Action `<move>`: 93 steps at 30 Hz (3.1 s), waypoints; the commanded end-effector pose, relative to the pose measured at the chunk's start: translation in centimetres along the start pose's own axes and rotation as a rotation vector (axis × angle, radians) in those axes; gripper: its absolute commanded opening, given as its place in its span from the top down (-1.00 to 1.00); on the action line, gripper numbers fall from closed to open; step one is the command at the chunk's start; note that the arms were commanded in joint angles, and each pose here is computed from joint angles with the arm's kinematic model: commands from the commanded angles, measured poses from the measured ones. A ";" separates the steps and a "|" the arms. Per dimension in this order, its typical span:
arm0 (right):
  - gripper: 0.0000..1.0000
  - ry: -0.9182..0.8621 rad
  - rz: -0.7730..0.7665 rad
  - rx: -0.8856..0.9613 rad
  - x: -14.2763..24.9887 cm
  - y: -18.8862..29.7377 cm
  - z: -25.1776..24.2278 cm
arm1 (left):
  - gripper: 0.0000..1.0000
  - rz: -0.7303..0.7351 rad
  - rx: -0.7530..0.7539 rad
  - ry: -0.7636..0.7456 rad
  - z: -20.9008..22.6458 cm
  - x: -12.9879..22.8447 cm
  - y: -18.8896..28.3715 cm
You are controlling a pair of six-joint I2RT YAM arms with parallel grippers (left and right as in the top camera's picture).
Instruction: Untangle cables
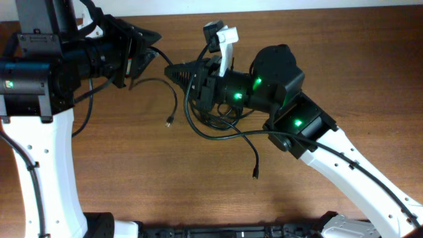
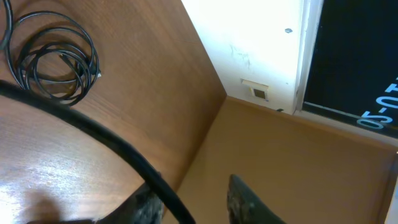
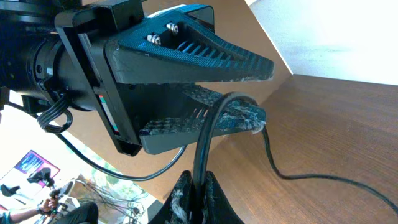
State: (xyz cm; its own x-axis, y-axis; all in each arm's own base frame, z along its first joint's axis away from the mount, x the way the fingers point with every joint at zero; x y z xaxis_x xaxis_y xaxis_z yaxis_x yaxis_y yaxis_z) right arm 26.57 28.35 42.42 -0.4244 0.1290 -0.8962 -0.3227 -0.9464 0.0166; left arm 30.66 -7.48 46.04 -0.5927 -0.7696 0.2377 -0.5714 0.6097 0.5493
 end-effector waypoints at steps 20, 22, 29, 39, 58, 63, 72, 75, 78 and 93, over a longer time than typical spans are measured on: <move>-0.29 -0.126 0.390 0.812 8.4 5.3 -8.0 | 1.00 -0.883 0.035 -0.720 -8.1 -13.7 -4.3; -0.29 -0.131 0.440 0.865 9.2 6.1 -8.3 | 1.00 -0.901 -0.075 -0.926 -7.9 -17.0 -8.7; -0.29 -0.139 0.481 0.887 9.9 6.6 -8.4 | 1.00 -1.309 -0.739 -0.952 -1.0 -32.9 -8.2; -0.29 -0.187 0.633 0.918 14.0 4.4 -11.7 | 0.64 -0.939 -0.699 -0.993 9.7 -42.8 -15.8; -0.33 -0.217 0.716 0.928 15.1 5.3 -11.3 | -0.27 -0.316 -0.760 -0.710 24.4 -44.1 -12.9; -0.34 -0.217 0.716 0.928 15.1 5.3 -11.3 | -0.21 -0.333 -0.892 -0.635 27.9 -45.7 -11.4; -0.35 -0.217 0.715 0.928 15.1 5.2 -11.3 | 0.00 -0.275 -0.934 -0.548 30.7 -46.4 -10.2; -0.35 -0.217 0.715 0.928 15.1 5.3 -11.3 | 0.49 -0.202 -0.885 -0.515 32.5 -46.2 -11.4; -0.35 -0.217 0.714 0.928 15.1 5.2 -11.4 | 1.00 -0.168 -0.673 -0.447 31.1 -45.3 -13.2; -0.35 -0.233 0.721 0.897 15.3 5.0 -11.1 | -0.33 -0.203 0.269 -0.125 13.3 -43.2 -22.1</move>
State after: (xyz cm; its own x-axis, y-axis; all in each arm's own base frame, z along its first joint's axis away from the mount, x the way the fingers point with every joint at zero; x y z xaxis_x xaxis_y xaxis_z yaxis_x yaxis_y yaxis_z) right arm 27.91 22.10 23.87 -0.8681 -0.2082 -0.4506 -0.3884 -0.2805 0.8778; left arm 61.40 13.50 12.54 -0.5160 -0.8486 0.1173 -0.7813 0.5223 0.3418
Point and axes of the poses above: each gripper's point midway between its finger pads, its own y axis back along the fingers, its own z axis along the line the jaws close on, x = y × z, the point moved 7 cm from there along y, back along the fingers, and after that the axes turned 12 degrees about y, right-handed, at the moved point
